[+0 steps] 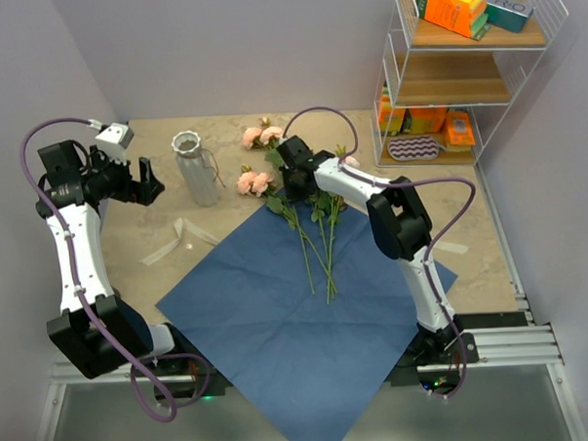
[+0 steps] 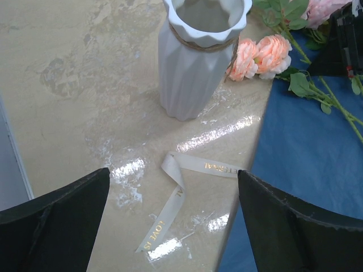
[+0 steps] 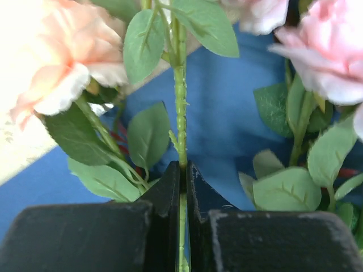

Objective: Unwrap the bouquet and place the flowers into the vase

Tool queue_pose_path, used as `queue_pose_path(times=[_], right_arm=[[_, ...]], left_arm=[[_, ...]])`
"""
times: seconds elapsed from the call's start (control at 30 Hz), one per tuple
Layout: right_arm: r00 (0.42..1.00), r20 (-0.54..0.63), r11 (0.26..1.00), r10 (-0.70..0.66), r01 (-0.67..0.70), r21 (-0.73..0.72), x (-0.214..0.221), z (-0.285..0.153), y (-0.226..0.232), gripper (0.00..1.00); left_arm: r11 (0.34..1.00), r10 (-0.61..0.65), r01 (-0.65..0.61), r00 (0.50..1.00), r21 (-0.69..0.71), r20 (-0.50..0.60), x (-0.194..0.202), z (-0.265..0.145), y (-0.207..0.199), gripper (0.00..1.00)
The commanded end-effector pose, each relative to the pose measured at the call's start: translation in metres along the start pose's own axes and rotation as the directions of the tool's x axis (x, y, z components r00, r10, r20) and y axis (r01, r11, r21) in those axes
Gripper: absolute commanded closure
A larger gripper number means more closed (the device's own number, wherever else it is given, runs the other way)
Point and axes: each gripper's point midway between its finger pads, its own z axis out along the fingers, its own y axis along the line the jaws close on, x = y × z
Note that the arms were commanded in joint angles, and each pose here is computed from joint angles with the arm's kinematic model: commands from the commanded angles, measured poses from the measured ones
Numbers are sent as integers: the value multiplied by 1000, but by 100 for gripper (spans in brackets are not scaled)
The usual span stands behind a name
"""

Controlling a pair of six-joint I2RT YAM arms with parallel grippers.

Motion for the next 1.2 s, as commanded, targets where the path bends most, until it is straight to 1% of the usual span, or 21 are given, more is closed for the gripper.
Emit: queue_pose_path(times=[0.0,0.1,0.2,0.23,0.4,0.47,0.53,0.6,0.63,0.7,0.73,0.77,0.8,0.87,0.9,0.97,1.0,1.07,1.1,1.13,1.17], right_arm=[[990,135,998,44,-36,-59,-36,-46,10,100],[982,182,997,55,-43,-70,-47,-69,12,100],[966,249,994,68,-43,-105,-63,-105,18,100],[955,285,991,77,-42,-125,-72,-126,22,100],[920,375,979,112,-38,-200,-96,-184,34,100],[892,434,968,128,-16,-252,-109,-218,45,100],[841,521,948,148,30,-317,-129,-253,64,100],[780,607,921,153,110,-373,-149,-292,84,100],[735,656,909,170,139,-392,-166,-318,92,100],[675,715,891,180,197,-410,-186,-341,108,100],[622,757,875,201,234,-425,-200,-369,116,100],[587,785,870,197,265,-416,-207,-379,122,100],[520,823,854,227,300,-425,-218,-397,133,100],[433,871,845,233,354,-401,-227,-414,143,100],[345,898,833,274,381,-401,-236,-432,150,100],[262,916,826,304,407,-391,-245,-448,155,100],[207,918,817,338,420,-395,-254,-458,158,100],[162,921,809,354,441,-389,-262,-463,164,100],[100,917,800,387,459,-388,-267,-484,165,100],[91,921,804,378,461,-375,-271,-470,170,100],[63,918,808,391,454,-375,-275,-472,169,100]], left_arm=[[999,42,-42,999,2,12,-1,-5,-2,1],[999,48,-48,999,8,8,1,-6,-4,1],[998,62,-62,998,3,7,0,-10,-5,1],[998,63,-63,998,1,5,0,-11,-5,1],[998,60,-60,998,15,23,-9,-15,-10,1],[998,52,-53,998,31,27,-13,-16,-13,1],[997,52,-54,998,47,38,-20,-19,-16,1],[997,54,-57,997,58,49,-28,-22,-17,1],[997,44,-47,998,68,45,-28,-21,-18,1],[997,29,-33,998,75,58,-34,-22,-19,1],[997,19,-24,998,79,62,-35,-21,-18,1],[997,10,-15,998,76,65,-36,-20,-16,1],[998,-9,4,997,70,73,-39,-19,-14,1],[997,-41,36,996,62,83,-41,-18,-9,1],[997,-64,59,993,53,96,-44,-17,-6,1],[996,-83,80,991,37,105,-44,-17,1,1],[996,-85,83,990,28,109,-45,-17,3,1],[996,-87,86,992,9,95,-40,-15,11,1],[997,-73,73,994,6,86,-39,-15,12,1],[998,-68,69,995,-12,77,-37,-14,17,1],[998,-66,68,995,-19,71,-35,-13,18,1]])
